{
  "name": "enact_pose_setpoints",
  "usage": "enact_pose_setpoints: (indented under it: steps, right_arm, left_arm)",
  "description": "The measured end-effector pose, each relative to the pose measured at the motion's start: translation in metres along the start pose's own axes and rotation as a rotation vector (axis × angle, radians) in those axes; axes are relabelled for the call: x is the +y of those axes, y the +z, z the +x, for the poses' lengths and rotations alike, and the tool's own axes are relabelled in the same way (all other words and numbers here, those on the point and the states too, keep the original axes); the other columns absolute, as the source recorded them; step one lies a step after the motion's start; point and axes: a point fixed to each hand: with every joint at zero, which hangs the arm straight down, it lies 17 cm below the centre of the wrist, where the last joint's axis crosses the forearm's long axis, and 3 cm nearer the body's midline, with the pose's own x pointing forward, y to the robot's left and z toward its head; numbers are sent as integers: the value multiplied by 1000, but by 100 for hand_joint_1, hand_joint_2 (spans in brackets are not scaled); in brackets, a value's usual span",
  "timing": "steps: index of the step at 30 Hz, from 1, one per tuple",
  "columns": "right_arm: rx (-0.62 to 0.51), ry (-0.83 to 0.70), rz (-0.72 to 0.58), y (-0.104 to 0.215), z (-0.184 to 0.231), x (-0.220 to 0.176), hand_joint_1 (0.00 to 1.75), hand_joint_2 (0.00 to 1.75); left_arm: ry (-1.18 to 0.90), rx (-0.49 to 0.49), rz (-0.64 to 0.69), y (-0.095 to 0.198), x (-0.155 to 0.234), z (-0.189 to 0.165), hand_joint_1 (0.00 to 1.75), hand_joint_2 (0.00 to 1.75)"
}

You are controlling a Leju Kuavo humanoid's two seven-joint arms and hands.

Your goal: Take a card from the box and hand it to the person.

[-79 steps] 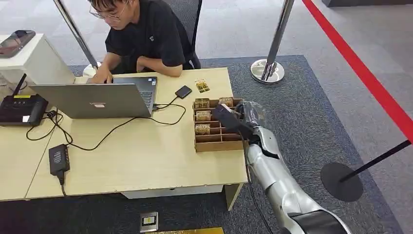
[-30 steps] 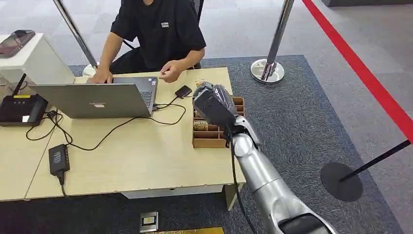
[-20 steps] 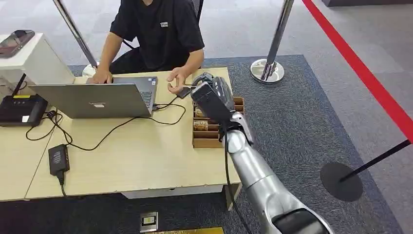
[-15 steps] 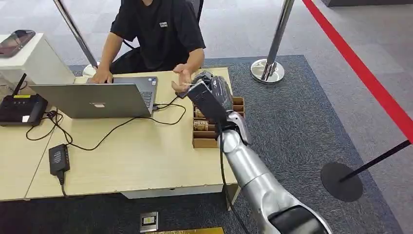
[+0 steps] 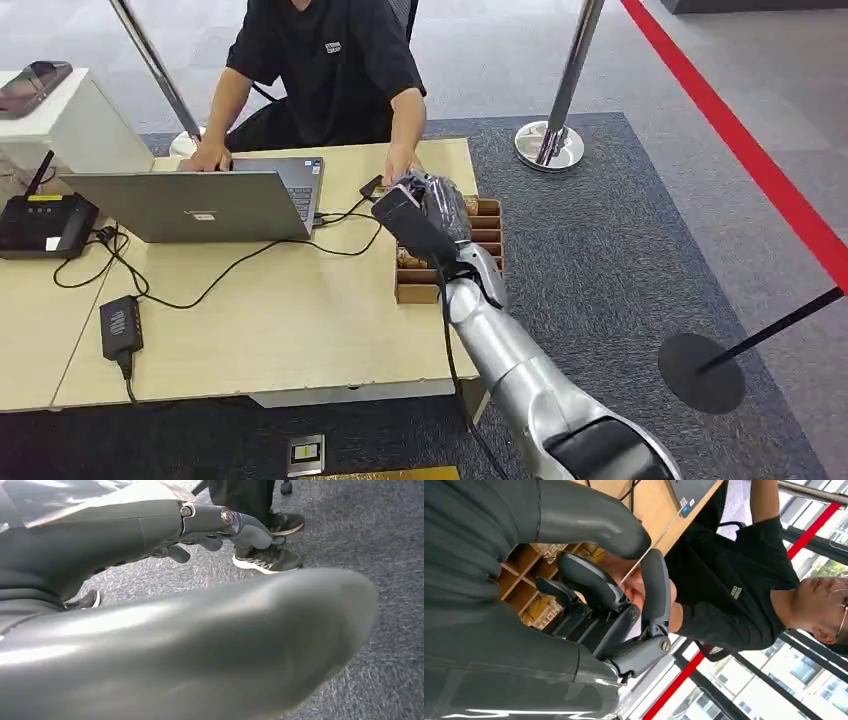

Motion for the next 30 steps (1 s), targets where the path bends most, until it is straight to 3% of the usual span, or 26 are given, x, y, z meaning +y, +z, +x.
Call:
enact_pose_setpoints:
  steps: [1, 3, 5, 11, 13, 20, 21, 30]
  right_arm:
    - [5, 5, 3, 1, -2, 1, 159, 175]
    - [11, 12, 6, 3, -5, 3, 169, 175]
    - [17, 22, 10, 5, -8, 5, 154, 175]
    - [37, 48, 19, 9, -15, 9, 145, 175]
    - [42, 56, 20, 10, -17, 9, 5, 175]
    - [54, 87, 13, 12, -22, 9, 0, 175]
    - [57, 97, 13, 13, -24, 9, 0, 0]
    - [84, 183, -23, 17, -40, -4, 0, 0]
  left_arm:
    - [-1, 0, -1, 0, 0, 0, 0, 0]
    - [-1, -1, -2, 0, -1, 0, 0, 0]
    - [-2, -1, -2, 0, -1, 0, 0, 0]
    - [-5, -3, -4, 0, -1, 0, 0, 0]
    - [-6, -5, -5, 0, -2, 1, 0, 0]
    - [-8, -7, -12, 1, -4, 1, 0, 0]
    - [-9, -7, -13, 1, -4, 1, 0, 0]
    - [-10, -8, -15, 1, -5, 2, 0, 0]
